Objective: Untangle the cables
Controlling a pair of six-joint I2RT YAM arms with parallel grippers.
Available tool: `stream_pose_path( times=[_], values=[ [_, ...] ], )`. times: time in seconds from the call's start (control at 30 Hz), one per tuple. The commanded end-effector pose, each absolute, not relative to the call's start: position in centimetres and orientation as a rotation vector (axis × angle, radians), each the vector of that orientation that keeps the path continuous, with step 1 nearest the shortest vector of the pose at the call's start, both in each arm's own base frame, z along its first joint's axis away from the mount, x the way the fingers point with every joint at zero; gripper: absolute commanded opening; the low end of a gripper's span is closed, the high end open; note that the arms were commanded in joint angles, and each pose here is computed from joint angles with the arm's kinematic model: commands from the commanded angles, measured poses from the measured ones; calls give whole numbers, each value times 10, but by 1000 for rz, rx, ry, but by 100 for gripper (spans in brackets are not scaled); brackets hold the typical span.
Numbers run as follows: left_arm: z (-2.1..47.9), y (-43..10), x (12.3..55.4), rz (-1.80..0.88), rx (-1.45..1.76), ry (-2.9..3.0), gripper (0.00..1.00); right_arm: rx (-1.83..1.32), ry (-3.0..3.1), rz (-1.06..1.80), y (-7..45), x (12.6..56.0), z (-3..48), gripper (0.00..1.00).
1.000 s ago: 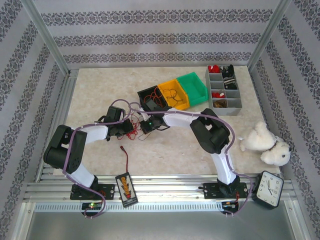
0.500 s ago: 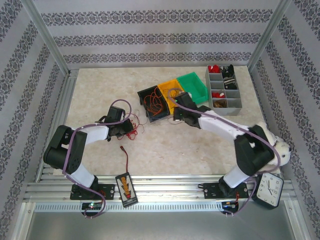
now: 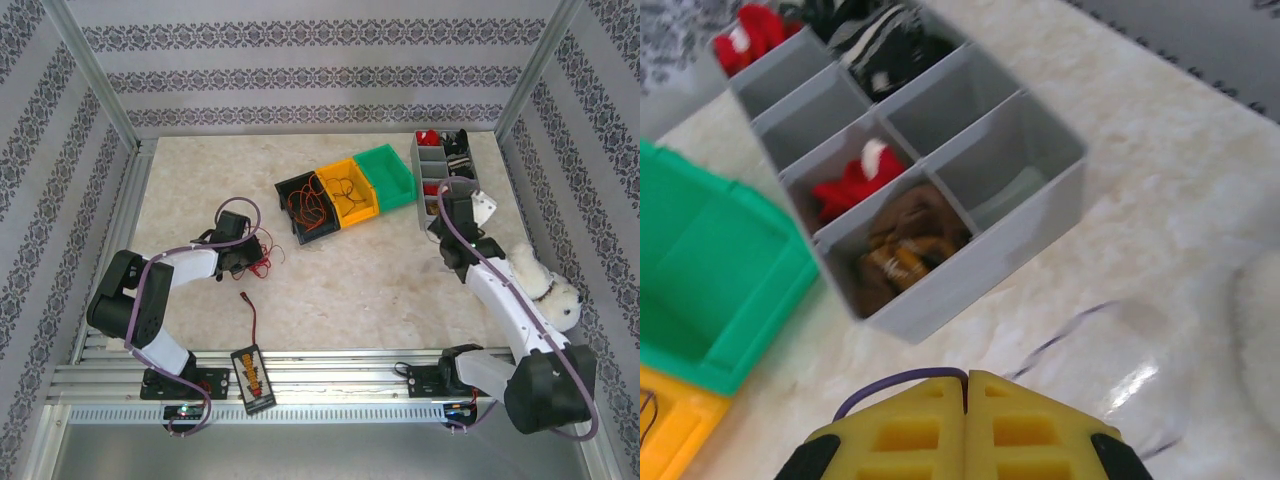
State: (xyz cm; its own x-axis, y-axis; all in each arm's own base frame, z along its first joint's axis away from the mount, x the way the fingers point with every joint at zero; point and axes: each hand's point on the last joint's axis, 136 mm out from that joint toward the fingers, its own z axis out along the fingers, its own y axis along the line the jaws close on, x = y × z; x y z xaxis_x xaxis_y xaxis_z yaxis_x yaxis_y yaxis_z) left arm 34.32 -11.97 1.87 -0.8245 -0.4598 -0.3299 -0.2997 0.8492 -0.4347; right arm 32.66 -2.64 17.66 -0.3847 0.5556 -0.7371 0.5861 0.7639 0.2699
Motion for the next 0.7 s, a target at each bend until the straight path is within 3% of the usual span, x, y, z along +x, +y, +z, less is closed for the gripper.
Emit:
stream_pose_path(
  times=[0.0,0.4,0.67],
  values=[
    [-29,-77,290,-178,-709,2796,0,845,2079,-7,-26,325,177,0],
    [-30,-100,303,-352,-609,2794,0,356,1993,126,62,352,279,4],
    [-32,-101,302,-352,-606,2799,0,247,1938,216,103,393,322,5]
  ],
)
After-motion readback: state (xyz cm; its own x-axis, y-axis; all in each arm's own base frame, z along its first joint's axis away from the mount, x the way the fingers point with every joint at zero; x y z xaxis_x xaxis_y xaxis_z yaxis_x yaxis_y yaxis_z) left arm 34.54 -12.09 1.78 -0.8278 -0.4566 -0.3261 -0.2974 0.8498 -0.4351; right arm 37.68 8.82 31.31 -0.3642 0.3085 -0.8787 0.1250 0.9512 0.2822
